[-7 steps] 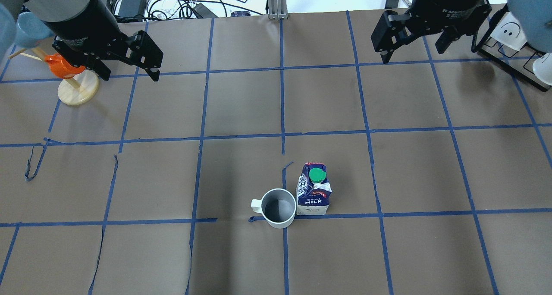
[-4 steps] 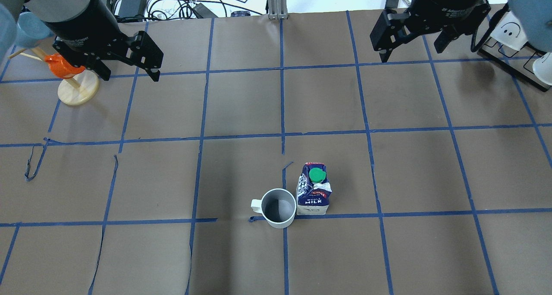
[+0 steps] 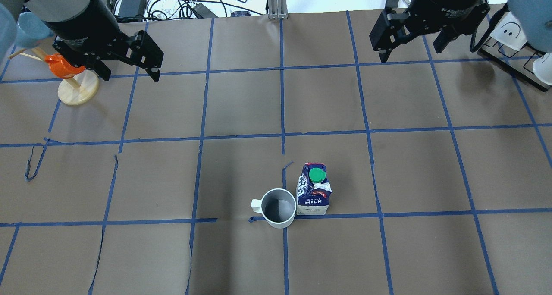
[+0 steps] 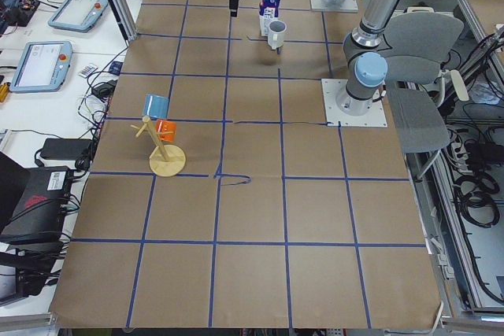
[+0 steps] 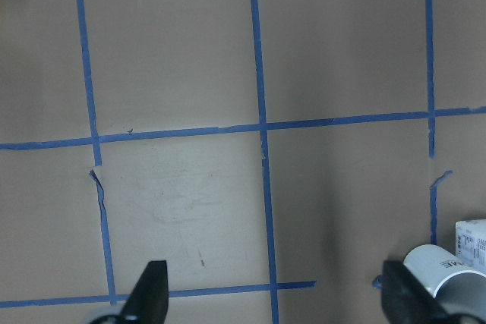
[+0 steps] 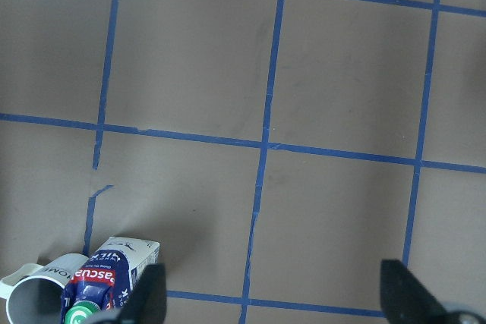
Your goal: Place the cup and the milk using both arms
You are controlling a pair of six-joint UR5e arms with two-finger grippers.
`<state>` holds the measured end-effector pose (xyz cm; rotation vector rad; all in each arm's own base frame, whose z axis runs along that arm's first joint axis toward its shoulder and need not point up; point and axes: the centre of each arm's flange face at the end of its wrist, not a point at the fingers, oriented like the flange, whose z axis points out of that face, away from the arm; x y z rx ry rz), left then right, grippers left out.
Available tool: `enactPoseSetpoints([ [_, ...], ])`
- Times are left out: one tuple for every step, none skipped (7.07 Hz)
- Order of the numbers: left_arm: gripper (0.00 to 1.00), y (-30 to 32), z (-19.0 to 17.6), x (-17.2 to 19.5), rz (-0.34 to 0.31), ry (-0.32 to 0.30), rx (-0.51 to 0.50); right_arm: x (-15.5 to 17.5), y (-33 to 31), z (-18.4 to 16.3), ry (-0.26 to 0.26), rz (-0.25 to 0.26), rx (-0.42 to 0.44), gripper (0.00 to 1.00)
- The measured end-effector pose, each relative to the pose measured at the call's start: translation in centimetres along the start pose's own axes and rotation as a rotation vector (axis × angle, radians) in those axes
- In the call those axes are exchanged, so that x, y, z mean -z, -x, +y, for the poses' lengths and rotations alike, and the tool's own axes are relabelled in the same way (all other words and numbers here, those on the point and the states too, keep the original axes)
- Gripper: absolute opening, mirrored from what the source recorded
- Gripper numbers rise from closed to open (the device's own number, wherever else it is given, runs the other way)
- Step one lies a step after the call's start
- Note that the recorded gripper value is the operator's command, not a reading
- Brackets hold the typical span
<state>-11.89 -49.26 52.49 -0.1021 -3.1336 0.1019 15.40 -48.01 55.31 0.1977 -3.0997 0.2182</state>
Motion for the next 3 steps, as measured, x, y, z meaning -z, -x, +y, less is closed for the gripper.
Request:
enactPoseSetpoints([
  [1.00,-0.02,0.01,-0.01,0.000,0.001,0.000,-0.05,0.01,0.00,0.001,-0.001,0.000,1.00],
  [1.00,-0.02,0.01,-0.01,0.000,0.001,0.000,-0.14,0.01,-0.04,0.002,-0.002,-0.001,1.00],
  [1.00,-0.03,0.03,0.00,0.000,0.001,0.000,-0.19,0.02,-0.04,0.003,-0.002,-0.001,1.00],
])
